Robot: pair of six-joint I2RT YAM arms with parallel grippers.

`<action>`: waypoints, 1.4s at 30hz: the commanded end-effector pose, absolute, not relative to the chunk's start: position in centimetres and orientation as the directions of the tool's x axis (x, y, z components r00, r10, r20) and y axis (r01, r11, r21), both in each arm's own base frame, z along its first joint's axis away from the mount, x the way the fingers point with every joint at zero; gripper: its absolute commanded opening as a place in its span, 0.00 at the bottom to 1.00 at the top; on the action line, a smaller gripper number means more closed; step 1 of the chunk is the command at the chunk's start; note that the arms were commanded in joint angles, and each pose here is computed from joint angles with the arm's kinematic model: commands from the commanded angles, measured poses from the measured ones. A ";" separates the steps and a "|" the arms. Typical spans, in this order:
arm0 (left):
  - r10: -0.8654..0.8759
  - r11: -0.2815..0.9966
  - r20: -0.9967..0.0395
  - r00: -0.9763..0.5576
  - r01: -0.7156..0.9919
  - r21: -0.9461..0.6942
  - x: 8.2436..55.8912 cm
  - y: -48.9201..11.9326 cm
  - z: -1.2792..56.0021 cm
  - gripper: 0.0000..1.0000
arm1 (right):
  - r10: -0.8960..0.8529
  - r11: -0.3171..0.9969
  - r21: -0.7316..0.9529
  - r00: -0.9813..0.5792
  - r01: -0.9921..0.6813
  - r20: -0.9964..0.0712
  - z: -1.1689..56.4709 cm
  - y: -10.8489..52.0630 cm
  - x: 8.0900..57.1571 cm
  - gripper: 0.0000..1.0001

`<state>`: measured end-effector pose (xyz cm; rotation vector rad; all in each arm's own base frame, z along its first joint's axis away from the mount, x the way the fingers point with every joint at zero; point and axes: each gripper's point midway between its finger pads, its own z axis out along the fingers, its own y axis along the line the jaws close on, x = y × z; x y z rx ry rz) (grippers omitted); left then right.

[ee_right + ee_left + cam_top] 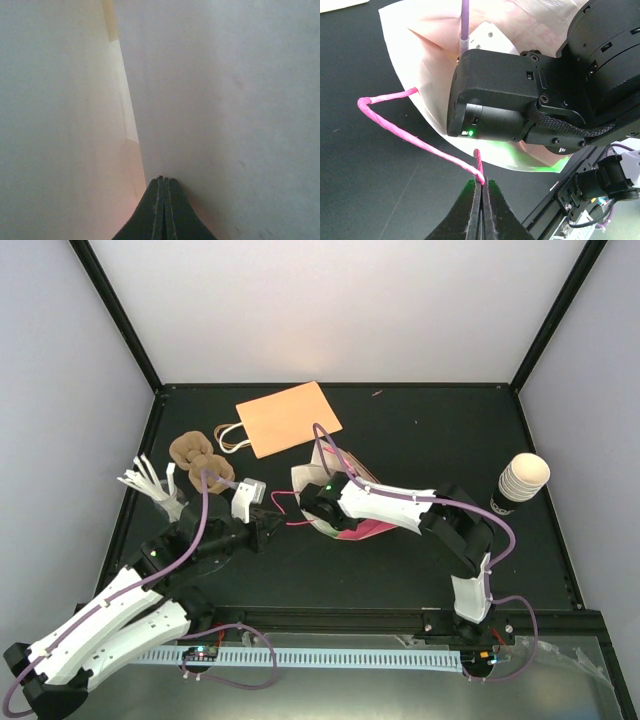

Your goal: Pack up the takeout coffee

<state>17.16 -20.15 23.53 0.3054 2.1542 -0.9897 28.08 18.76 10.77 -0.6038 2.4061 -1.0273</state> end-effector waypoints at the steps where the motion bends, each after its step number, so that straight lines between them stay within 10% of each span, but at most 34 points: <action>1: -0.115 0.639 -0.736 -0.667 0.518 -0.569 17.1 -20.3 26.4 0.01 | -0.574 0.551 -0.815 -0.790 -0.179 -0.214 11.8 17.3 28.9 0.01; 35: -0.015 0.624 -0.553 -0.833 0.424 -0.656 15.6 -22.1 17.9 0.02 | -0.604 0.566 -0.729 -0.795 -0.385 -0.049 3.2 18.9 26.6 0.01; 42: -0.049 0.706 -0.624 -0.780 0.415 -0.574 16.5 -19.8 19.9 0.43 | -0.607 0.595 -0.690 -0.794 -0.413 -0.049 2.3 19.4 26.1 0.01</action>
